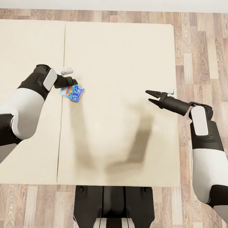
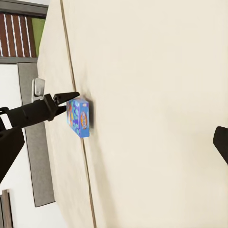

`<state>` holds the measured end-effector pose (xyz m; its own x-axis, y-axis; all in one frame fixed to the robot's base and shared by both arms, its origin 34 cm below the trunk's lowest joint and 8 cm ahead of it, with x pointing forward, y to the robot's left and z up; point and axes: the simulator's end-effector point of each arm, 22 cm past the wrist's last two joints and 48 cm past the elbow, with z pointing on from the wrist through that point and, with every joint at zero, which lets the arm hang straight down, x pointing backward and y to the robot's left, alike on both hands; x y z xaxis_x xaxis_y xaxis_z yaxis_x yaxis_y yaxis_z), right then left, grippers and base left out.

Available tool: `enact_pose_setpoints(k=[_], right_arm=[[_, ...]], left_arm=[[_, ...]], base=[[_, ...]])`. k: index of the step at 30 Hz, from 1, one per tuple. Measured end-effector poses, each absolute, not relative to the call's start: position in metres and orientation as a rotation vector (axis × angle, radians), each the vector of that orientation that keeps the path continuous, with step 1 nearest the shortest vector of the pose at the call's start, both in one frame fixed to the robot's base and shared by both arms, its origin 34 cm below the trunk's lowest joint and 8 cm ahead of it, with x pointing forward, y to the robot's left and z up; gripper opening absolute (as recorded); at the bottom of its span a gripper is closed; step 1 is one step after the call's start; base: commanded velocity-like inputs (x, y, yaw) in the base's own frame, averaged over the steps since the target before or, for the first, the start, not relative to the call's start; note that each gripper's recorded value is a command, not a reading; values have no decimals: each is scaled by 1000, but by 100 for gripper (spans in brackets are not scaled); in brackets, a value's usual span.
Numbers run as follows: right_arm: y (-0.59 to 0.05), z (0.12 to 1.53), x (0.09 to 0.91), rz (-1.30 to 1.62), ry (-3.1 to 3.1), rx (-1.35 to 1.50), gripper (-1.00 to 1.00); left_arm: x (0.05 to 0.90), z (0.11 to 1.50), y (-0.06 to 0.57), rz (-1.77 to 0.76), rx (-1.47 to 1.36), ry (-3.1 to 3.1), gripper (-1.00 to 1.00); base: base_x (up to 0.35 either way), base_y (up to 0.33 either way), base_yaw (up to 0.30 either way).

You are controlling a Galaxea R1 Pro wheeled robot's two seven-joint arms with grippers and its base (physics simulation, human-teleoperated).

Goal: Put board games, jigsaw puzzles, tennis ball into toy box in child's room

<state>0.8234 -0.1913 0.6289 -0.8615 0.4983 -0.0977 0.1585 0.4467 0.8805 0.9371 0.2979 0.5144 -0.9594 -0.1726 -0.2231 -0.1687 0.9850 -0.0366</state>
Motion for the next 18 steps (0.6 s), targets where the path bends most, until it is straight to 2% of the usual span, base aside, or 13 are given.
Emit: enact_pose_setpoints(k=[18], right_arm=[[-195,629,824,1375,2361,558,100]], left_arm=[[934,516,300,-28,-257,2923,100]], base=[[0,0,0]])
